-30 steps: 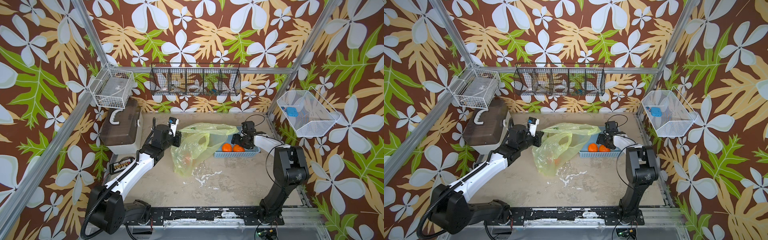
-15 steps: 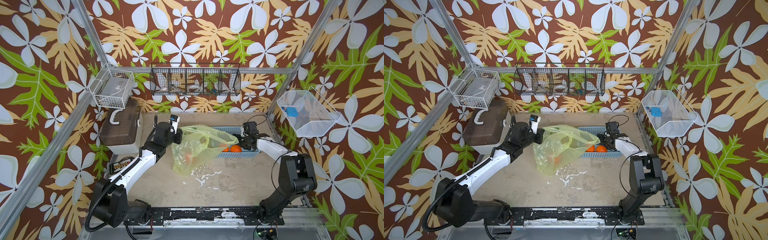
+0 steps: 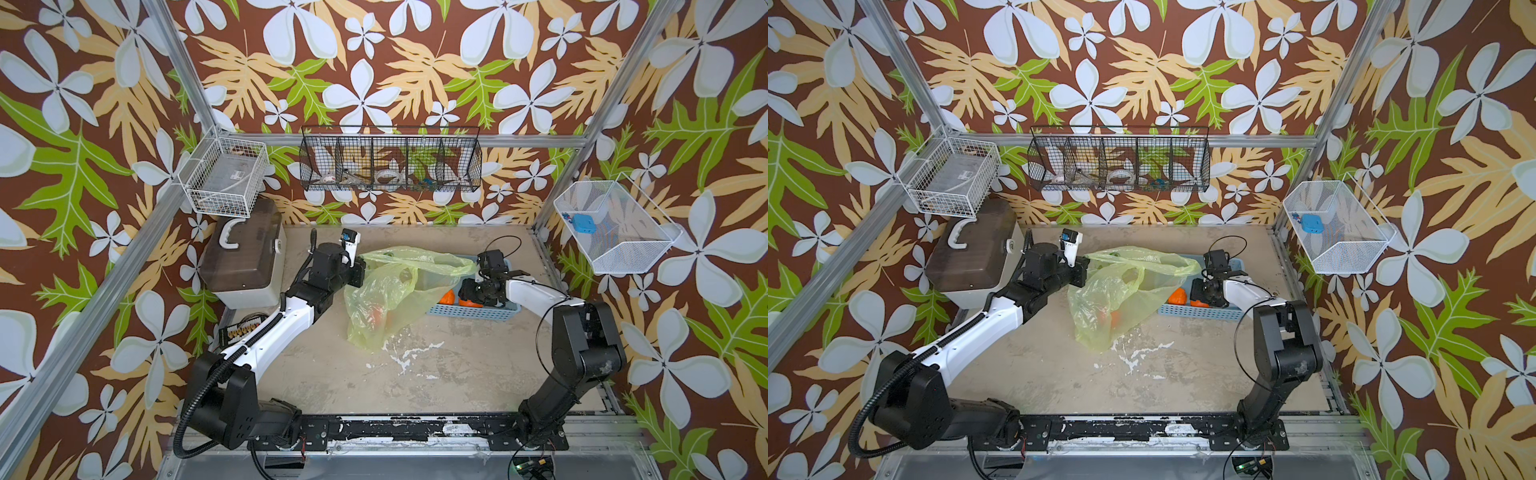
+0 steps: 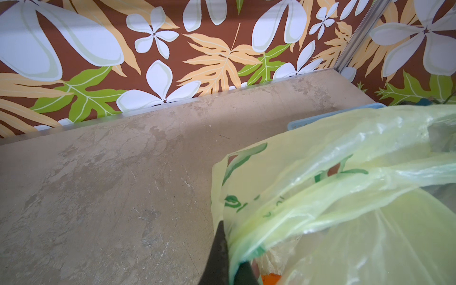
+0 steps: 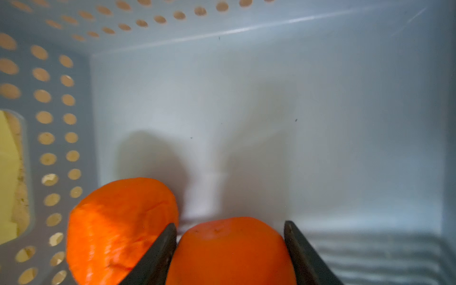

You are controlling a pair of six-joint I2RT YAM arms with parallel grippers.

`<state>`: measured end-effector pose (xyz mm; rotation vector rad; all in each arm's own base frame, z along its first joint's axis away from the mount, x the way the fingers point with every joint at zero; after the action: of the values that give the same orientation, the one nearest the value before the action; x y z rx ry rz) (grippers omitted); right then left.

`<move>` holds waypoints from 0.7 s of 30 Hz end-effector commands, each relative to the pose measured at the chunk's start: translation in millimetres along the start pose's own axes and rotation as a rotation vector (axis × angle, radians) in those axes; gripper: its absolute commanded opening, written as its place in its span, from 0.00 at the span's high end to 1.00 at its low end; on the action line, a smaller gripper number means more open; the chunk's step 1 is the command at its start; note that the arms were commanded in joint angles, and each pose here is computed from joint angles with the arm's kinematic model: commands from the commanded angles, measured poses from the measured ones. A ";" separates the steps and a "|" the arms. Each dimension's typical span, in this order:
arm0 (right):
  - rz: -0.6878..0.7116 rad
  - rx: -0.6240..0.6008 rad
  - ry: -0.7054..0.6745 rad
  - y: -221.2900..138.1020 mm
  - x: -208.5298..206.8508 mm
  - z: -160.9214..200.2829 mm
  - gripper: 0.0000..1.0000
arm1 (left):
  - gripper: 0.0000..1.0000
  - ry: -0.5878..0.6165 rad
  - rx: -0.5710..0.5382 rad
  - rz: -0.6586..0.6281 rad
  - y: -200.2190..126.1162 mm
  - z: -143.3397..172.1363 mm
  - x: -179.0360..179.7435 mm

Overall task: Place the oranges into plastic bags & tie knots
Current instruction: Pick up the orange from the basket, then place the orange in the plastic bag.

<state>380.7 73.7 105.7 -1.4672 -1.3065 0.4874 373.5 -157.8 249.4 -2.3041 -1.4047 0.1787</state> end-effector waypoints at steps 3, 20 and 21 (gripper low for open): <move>-0.123 -0.124 0.001 -57.4 26.6 -23.1 0.52 | 1.00 0.006 -0.022 0.011 -0.4 -4.0 -1.3; -0.736 -0.204 -0.238 -209.7 188.6 49.3 0.52 | 1.00 0.033 -0.033 0.076 1.3 0.0 -11.7; -0.737 -0.194 -0.247 -204.1 195.9 50.3 0.52 | 1.00 0.036 -0.032 0.079 0.9 0.4 -12.3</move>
<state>298.1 220.7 325.1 -0.9967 -1.9828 0.0949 368.6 -164.6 242.5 -2.3427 -1.3312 0.1718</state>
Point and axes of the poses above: each gripper's point midway between its finger pads, its own y axis out along the fingers, its own x axis along the line the jaws close on, z = x × y, the point moved 4 cm from there along -y, back along the fingers, and after that the axes turned 14 degrees about y, right-handed, at the moved point
